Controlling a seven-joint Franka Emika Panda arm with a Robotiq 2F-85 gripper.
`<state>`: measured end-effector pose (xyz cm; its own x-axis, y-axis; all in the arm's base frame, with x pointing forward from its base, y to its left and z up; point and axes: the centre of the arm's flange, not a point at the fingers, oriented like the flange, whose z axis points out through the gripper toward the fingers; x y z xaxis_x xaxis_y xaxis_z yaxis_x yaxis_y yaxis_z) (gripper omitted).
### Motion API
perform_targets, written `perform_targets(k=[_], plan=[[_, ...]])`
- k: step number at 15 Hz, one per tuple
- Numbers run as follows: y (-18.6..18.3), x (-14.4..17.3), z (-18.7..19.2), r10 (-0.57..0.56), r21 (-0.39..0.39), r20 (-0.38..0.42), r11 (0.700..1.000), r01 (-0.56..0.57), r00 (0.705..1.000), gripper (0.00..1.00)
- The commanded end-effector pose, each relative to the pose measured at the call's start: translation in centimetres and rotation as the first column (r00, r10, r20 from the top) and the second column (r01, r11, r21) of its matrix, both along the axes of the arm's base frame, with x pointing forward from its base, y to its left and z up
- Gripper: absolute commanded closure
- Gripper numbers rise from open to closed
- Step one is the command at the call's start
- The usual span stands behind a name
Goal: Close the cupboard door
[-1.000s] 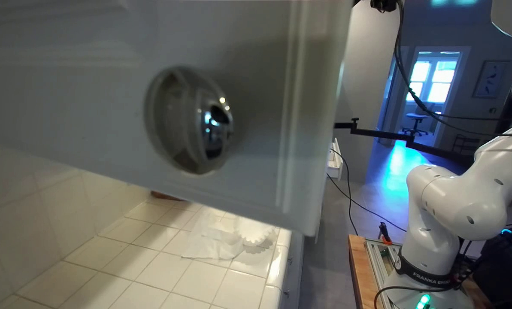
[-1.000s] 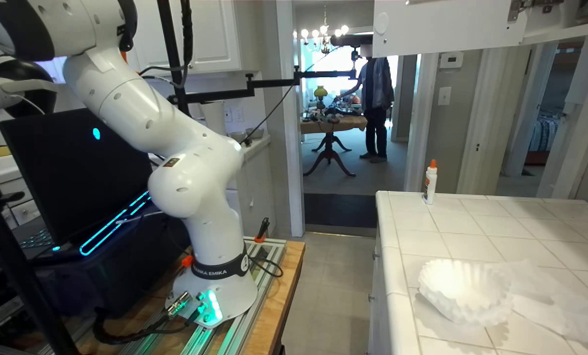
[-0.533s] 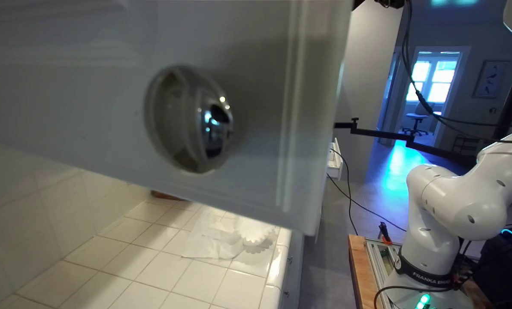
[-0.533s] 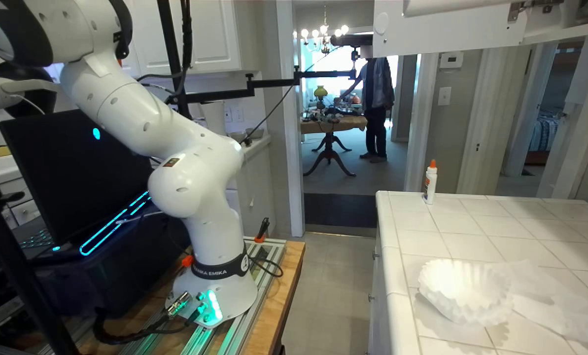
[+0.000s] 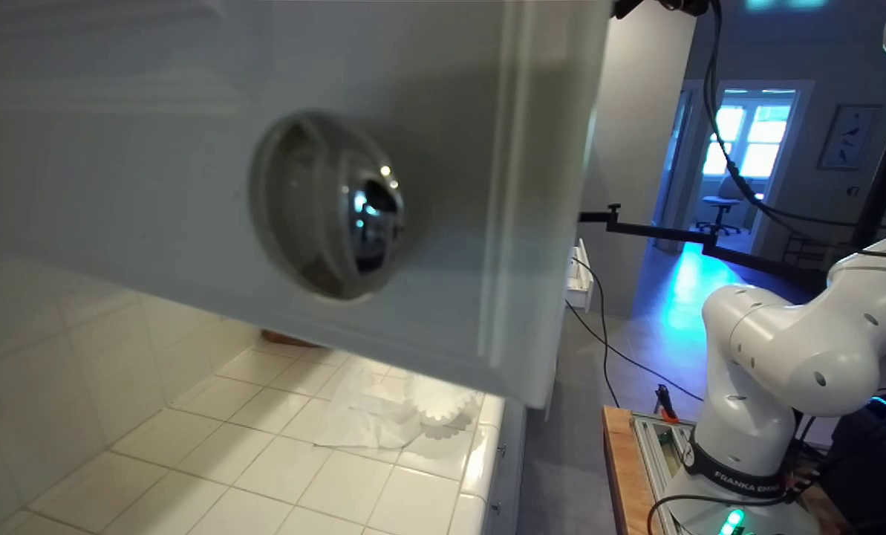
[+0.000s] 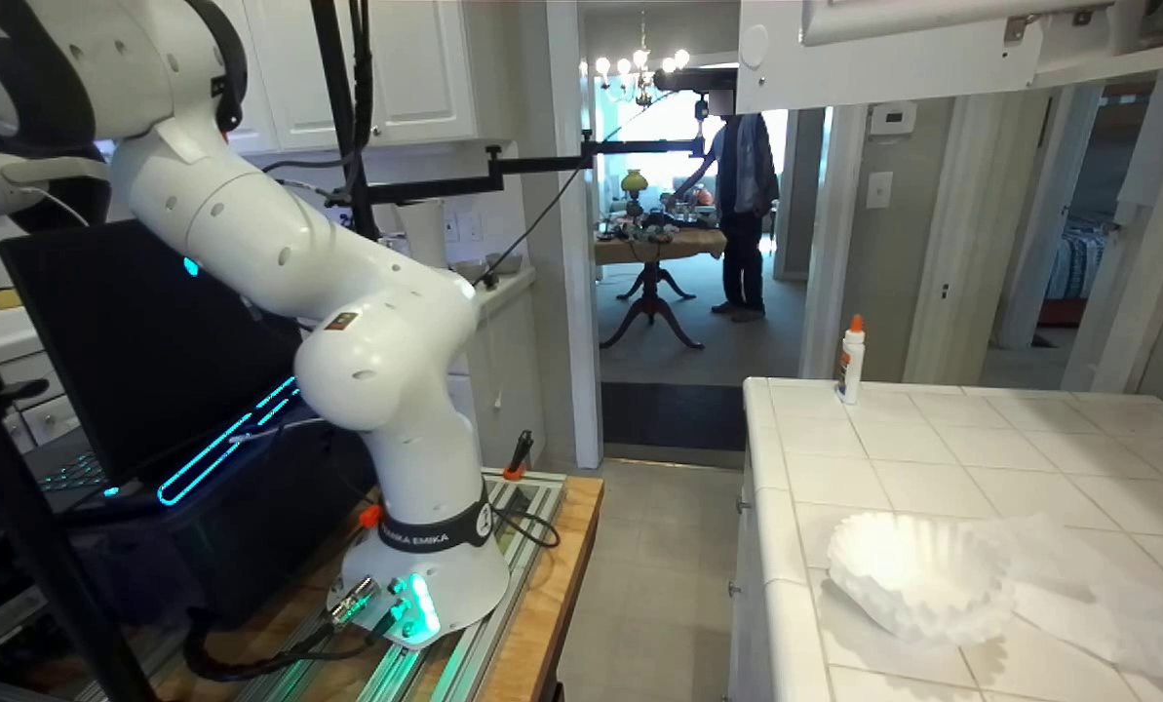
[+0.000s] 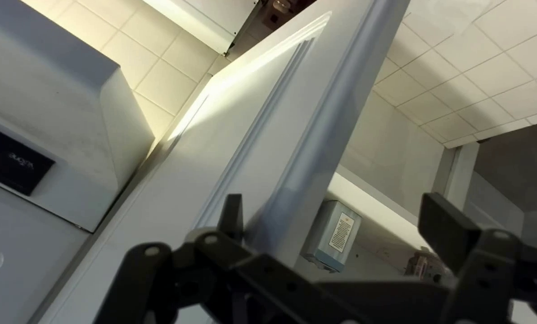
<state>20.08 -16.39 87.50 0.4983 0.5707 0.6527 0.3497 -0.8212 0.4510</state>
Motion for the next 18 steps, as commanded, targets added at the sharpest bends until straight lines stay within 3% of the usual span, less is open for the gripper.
perform_targets(k=[1,11,18], plan=[[1.2,0.4,-1.2,0.102,-0.007,0.039,0.995,-0.101,0.994,0.0],[6.3,4.3,-1.7,0.265,0.038,0.051,0.963,-0.267,0.963,0.0],[8.4,7.5,-2.1,0.287,0.096,0.078,0.951,-0.294,0.955,0.0]])
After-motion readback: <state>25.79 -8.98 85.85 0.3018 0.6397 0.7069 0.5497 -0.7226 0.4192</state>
